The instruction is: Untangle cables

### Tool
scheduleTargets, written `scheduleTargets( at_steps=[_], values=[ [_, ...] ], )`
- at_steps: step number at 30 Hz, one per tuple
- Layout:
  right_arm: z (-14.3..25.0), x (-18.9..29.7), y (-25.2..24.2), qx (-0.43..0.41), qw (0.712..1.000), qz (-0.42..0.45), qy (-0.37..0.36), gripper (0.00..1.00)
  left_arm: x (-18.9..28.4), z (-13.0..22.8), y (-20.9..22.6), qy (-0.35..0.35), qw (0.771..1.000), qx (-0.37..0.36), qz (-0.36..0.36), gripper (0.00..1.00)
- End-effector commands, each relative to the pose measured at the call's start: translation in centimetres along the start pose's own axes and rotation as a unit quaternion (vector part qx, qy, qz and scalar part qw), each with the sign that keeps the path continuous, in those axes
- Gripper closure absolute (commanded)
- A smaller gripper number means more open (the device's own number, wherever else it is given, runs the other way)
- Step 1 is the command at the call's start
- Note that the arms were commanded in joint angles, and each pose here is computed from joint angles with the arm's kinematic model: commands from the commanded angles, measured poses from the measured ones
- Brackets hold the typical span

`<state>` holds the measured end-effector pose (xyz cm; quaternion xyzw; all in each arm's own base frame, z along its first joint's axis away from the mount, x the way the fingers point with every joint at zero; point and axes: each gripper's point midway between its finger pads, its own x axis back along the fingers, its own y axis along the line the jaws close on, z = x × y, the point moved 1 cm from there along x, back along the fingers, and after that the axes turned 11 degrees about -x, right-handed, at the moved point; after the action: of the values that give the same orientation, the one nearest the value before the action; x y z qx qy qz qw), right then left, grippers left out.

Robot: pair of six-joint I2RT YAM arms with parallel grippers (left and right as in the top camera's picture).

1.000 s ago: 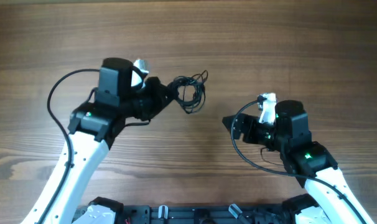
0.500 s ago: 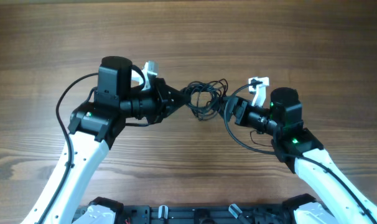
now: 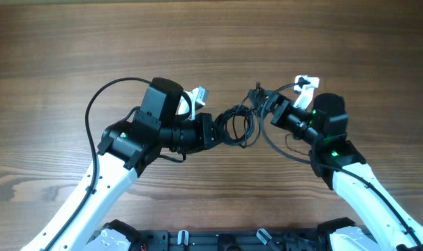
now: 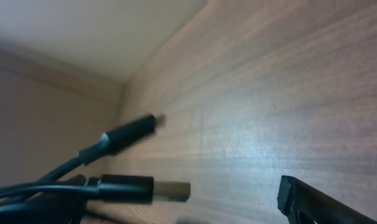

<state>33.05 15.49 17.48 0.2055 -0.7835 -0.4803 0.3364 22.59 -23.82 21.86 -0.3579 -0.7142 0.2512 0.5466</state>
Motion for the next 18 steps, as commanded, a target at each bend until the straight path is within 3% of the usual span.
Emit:
scheduleTargets(
  at_steps=[1, 9, 14, 16, 18],
  values=[
    [0.3, 0.3, 2.6, 0.0, 0.998, -0.06, 0.034, 0.0, 0.1, -0.6, 0.6, -0.018, 0.999, -0.029, -0.026, 0.96],
    [0.7, 0.4, 3.1, 0.003, 0.996, -0.074, 0.048, 0.0, 0.4, -1.6, 2.6, -0.05, 0.995, -0.027, -0.087, 0.96],
    [1.9, 0.6, -4.0, -0.109, 0.989, 0.089, 0.038, 0.0, 2.3, -1.1, 8.3, -0.07, 0.966, 0.004, -0.25, 0.96],
    [3.0, 1.0, -5.5, -0.123, 0.983, 0.123, 0.056, 0.0, 3.3, -1.0, 9.8, -0.075, 0.951, 0.001, -0.301, 0.96],
    [4.5, 1.3, -5.3, -0.122, 0.981, 0.116, 0.096, 0.0, 3.4, -1.0, 10.0, -0.06, 0.948, -0.048, -0.309, 0.96]
  ],
)
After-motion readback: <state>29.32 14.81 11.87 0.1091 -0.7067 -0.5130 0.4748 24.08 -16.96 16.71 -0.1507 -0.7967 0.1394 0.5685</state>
